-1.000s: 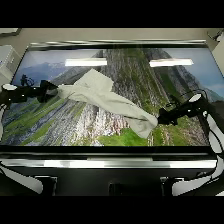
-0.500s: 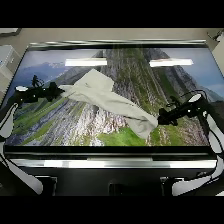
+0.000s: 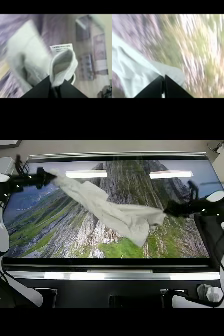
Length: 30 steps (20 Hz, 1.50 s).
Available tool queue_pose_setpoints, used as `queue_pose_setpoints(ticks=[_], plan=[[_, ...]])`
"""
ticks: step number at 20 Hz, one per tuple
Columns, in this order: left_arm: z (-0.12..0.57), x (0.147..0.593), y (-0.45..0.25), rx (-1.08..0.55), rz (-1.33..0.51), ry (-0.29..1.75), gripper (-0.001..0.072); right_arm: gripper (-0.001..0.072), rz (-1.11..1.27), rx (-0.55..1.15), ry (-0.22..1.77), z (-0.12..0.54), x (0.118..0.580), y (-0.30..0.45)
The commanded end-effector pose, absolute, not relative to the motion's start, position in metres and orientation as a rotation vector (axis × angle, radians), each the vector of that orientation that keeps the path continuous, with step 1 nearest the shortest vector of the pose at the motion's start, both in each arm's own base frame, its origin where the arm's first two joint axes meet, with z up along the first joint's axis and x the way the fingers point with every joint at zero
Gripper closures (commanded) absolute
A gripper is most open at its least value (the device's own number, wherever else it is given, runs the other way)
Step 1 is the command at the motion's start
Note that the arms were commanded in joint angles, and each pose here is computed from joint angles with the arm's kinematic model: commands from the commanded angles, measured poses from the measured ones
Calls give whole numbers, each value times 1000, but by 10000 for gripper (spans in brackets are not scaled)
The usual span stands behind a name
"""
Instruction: Fold the clothes and pants, and hang the long-sleeved shirts on hangers.
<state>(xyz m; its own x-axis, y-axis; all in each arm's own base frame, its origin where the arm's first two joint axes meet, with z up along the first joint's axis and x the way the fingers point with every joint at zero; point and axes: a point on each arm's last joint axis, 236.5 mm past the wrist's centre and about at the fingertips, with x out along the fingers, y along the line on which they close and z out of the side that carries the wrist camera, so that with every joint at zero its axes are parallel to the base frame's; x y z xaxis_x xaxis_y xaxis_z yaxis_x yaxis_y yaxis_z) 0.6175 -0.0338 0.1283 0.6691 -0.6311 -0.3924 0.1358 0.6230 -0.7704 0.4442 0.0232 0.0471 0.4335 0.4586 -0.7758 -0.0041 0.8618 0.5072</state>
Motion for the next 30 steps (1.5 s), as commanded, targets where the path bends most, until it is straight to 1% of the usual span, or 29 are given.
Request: queue_pose_setpoints(ticks=[1,2,4,7,9,11,12,14,16,17,19,22,24,26,28,30], plan=[[263,604,-37,-640,-517,440,687,678,286,299,560,222,483,25],[295,590,-40,-599,-527,381,687,678,292,267,462,265,480,30],[362,547,-52,-530,-562,284,687,678,303,219,328,336,457,38],[445,451,-77,-430,-604,187,686,678,299,124,248,403,394,44],[460,388,-83,-370,-541,230,686,678,285,103,239,427,341,49],[453,338,-68,-343,-385,317,686,678,238,103,232,440,295,46],[447,319,-53,-346,-288,346,687,678,200,119,221,444,280,41],[436,304,-31,-365,-158,375,686,678,159,170,218,446,270,34],[409,321,-28,-390,-148,450,685,678,157,214,274,432,294,32],[385,336,-27,-403,-150,519,685,678,154,245,329,415,317,29],[311,376,-26,-407,-159,705,685,677,151,283,472,367,371,23],[170,442,-19,-506,-105,930,684,676,130,336,714,262,455,10],[75,477,-14,-580,-45,1019,684,676,112,378,859,180,501,3],[-2,502,-15,-654,-5,1093,685,676,81,412,945,100,542,-6],[-55,522,-21,-746,7,1141,684,676,48,456,992,30,570,-13],[-84,538,-31,-794,-32,1163,683,675,37,514,1014,-13,585,-11]])
